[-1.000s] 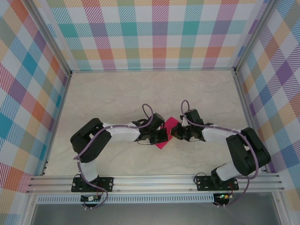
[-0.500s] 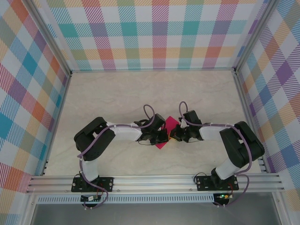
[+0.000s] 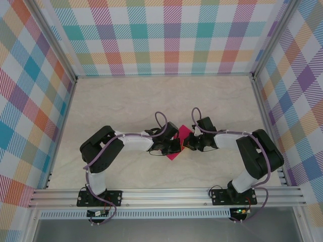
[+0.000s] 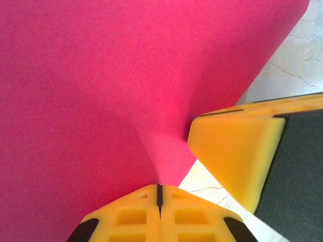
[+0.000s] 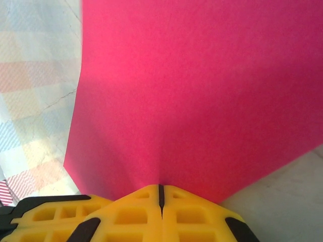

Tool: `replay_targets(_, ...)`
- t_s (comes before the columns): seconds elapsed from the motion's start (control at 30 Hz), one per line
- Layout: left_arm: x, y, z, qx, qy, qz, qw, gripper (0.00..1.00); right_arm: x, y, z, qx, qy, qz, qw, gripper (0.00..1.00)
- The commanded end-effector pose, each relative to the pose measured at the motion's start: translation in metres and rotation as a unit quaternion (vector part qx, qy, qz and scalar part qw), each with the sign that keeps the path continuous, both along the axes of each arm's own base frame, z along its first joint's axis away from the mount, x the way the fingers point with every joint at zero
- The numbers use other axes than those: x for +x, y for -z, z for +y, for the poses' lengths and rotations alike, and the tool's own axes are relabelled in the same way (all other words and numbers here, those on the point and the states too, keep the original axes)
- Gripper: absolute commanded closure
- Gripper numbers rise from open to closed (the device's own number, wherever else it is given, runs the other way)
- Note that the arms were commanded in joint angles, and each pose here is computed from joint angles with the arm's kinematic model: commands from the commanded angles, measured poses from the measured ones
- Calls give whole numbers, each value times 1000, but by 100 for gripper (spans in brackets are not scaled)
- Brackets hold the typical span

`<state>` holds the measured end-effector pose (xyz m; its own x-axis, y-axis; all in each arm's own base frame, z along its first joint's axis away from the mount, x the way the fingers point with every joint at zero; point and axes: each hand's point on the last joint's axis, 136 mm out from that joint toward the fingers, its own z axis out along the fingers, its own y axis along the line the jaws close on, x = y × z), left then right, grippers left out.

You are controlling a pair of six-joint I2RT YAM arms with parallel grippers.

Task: Fold a paper plane with a square sheet of paper (pick it up from the middle)
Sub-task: First fold in half a square sheet of paper at the center of the table.

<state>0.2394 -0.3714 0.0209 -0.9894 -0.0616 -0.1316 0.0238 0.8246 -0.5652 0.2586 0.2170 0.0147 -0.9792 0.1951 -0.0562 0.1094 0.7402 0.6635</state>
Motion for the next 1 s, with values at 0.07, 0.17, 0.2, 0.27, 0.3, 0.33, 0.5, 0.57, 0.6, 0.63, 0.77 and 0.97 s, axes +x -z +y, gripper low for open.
replay_targets(0.07, -21, 28, 29, 84, -2, 40, 996, 99, 11, 13, -21, -36, 10, -9, 999, 100)
replay_targets(0.17, -24, 31, 33, 93, -3, 47, 995, 99, 21, 13, -31, -42, 23, -15, 999, 100)
replay_targets(0.2, -25, 32, 35, 96, -3, 49, 994, 99, 24, 13, -35, -43, 28, -17, 999, 100)
replay_targets(0.27, -26, 34, 37, 100, -4, 53, 994, 99, 31, 12, -41, -46, 37, -21, 998, 100)
replay_targets(0.3, -28, 35, 39, 103, -4, 56, 993, 99, 34, 12, -44, -46, 41, -23, 998, 100)
replay_targets(0.33, -29, 36, 40, 105, -4, 58, 993, 100, 38, 12, -48, -48, 47, -23, 998, 100)
replay_targets(0.5, -30, 38, 41, 106, -6, 61, 992, 100, 51, 18, -63, -56, 72, -18, 996, 100)
replay_targets(0.57, -30, 38, 41, 105, -5, 62, 993, 100, 56, 19, -69, -60, 85, -14, 994, 100)
replay_targets(0.6, -30, 37, 40, 103, -5, 60, 993, 100, 59, 18, -72, -61, 92, -15, 994, 100)
replay_targets(0.63, -30, 38, 41, 104, -5, 61, 993, 100, 63, 16, -75, -63, 100, -18, 993, 100)
replay_targets(0.77, -29, 36, 40, 103, -6, 60, 993, 100, 77, 7, -92, -82, 128, -32, 988, 100)
replay_targets(0.97, -28, 36, 38, 100, -1, 56, 993, 100, 87, -19, -95, -69, 132, -64, 987, 100)
